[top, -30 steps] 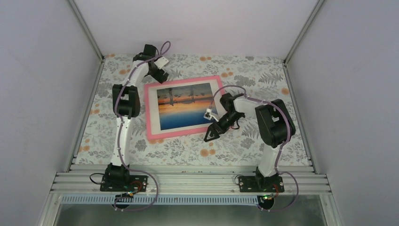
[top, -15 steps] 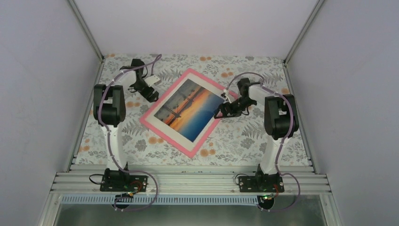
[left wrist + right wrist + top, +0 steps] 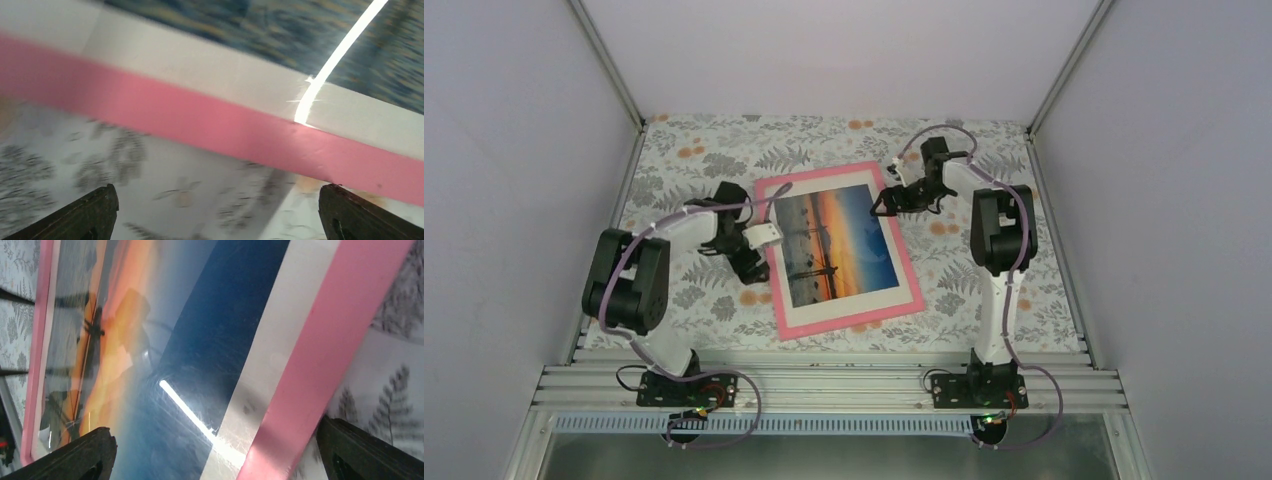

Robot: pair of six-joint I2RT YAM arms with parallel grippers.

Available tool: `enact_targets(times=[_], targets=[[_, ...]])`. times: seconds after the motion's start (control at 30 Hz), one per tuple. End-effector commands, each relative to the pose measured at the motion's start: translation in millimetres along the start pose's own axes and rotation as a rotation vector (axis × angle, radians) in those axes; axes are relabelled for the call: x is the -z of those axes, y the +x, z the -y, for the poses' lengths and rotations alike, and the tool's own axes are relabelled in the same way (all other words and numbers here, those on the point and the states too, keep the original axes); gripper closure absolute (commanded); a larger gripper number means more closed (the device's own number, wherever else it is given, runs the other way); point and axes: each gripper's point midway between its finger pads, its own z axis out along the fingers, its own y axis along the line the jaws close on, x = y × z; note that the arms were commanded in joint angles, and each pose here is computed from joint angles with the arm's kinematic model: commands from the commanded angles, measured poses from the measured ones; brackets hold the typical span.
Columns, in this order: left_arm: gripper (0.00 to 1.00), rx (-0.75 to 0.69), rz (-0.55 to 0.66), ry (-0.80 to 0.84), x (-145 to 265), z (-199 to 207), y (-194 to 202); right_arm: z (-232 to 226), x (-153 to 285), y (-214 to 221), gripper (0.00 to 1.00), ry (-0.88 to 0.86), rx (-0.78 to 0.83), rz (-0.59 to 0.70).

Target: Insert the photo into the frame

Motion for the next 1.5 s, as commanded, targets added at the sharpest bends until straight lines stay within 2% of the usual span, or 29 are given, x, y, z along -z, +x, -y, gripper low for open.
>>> enact_targets(times=[0.0, 0.2, 0.5, 0.7, 0.9, 1.1, 1.27, 1.37, 1.47], targets=[[0.00, -0.115, 0.088, 0.050, 0, 43, -15, -13, -38, -5, 0.00, -0.048, 0.022, -0.037], [0.00, -0.177, 0.072, 0.161, -20, 99, -18, -40, -68, -20, 0.00, -0.080, 0.123, -0.055], [0.00, -0.175, 0.141, 0.289, -20, 147, -44, -75, -104, -48, 0.00, -0.099, 0.243, -0.045], [0.00, -0.211, 0.183, 0.316, -17, 167, -62, -106, -125, -57, 0.00, -0.095, 0.363, -0.043], [0.00, -0.200, 0.218, 0.333, -12, 174, -84, -137, -128, -72, 0.00, -0.124, 0.456, -0.008], [0.00, -0.219, 0.246, 0.351, 2, 178, -97, -179, -108, -94, 0.00, -0.158, 0.557, 0.064], [0.00, -0.296, 0.288, 0.368, 27, 182, -119, -206, -60, -120, 0.00, -0.130, 0.629, 0.165], [0.00, -0.334, 0.327, 0.370, 49, 183, -130, -206, -25, -124, 0.00, -0.094, 0.634, 0.204], [0.00, -0.309, 0.361, 0.324, 68, 167, -137, -185, 8, -122, 0.00, -0.023, 0.601, 0.219]])
